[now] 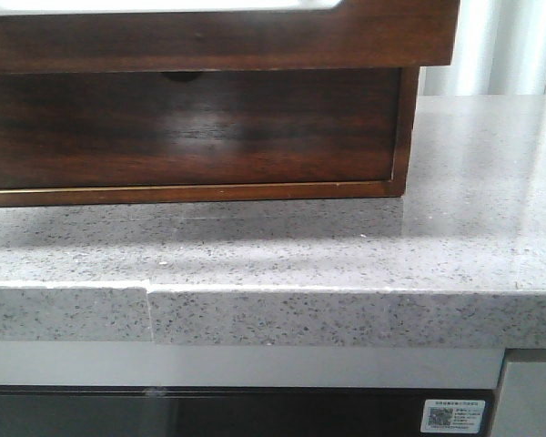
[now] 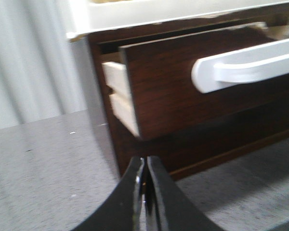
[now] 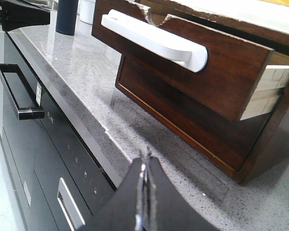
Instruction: Put scissors in drawer with both arms
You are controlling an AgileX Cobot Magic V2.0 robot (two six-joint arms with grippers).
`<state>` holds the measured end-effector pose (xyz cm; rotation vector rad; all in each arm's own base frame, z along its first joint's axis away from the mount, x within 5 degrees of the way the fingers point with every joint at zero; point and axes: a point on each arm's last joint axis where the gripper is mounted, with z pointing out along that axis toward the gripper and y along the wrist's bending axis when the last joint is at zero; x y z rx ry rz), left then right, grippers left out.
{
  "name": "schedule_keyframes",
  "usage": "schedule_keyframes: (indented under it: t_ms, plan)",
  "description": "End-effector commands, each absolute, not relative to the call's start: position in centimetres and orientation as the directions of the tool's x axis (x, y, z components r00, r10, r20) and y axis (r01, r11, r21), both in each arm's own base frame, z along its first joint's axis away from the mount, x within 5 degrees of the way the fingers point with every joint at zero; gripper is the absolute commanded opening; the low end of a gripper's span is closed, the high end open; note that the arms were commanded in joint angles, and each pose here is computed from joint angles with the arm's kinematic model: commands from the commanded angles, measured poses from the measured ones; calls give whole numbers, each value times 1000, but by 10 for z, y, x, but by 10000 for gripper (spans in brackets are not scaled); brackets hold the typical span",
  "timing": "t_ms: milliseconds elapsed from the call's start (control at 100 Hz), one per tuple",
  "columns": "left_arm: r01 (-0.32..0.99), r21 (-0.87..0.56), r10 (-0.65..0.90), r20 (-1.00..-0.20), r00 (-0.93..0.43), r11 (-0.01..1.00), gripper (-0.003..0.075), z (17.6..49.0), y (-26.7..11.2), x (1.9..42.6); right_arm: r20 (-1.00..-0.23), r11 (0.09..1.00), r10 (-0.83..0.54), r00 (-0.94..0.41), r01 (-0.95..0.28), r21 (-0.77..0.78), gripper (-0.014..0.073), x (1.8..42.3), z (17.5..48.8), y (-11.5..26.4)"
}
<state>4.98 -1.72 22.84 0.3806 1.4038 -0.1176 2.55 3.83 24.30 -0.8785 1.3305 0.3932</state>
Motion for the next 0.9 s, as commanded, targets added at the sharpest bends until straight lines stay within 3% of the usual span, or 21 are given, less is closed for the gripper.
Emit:
schedule_keyframes:
  t_ms: [0, 340, 630, 890]
  plan:
    - [222, 149, 80, -953, 293, 963, -19, 241, -13, 46, -947, 680, -160, 280, -664, -311, -61, 25, 257, 34]
    - [50, 69, 61, -986, 156, 996, -19, 212, -3, 54, -947, 680, -160, 280, -664, -311, -61, 25, 257, 34]
    - [56, -57, -49, -989, -140, 997, -19, 185, -4, 54, -947, 680, -160, 280, -664, -311, -61, 25, 257, 34]
    - [51, -22, -11, -979, -203, 998, -19, 179, -3, 53, -947, 680, -160, 280, -664, -311, -61, 25, 257, 34]
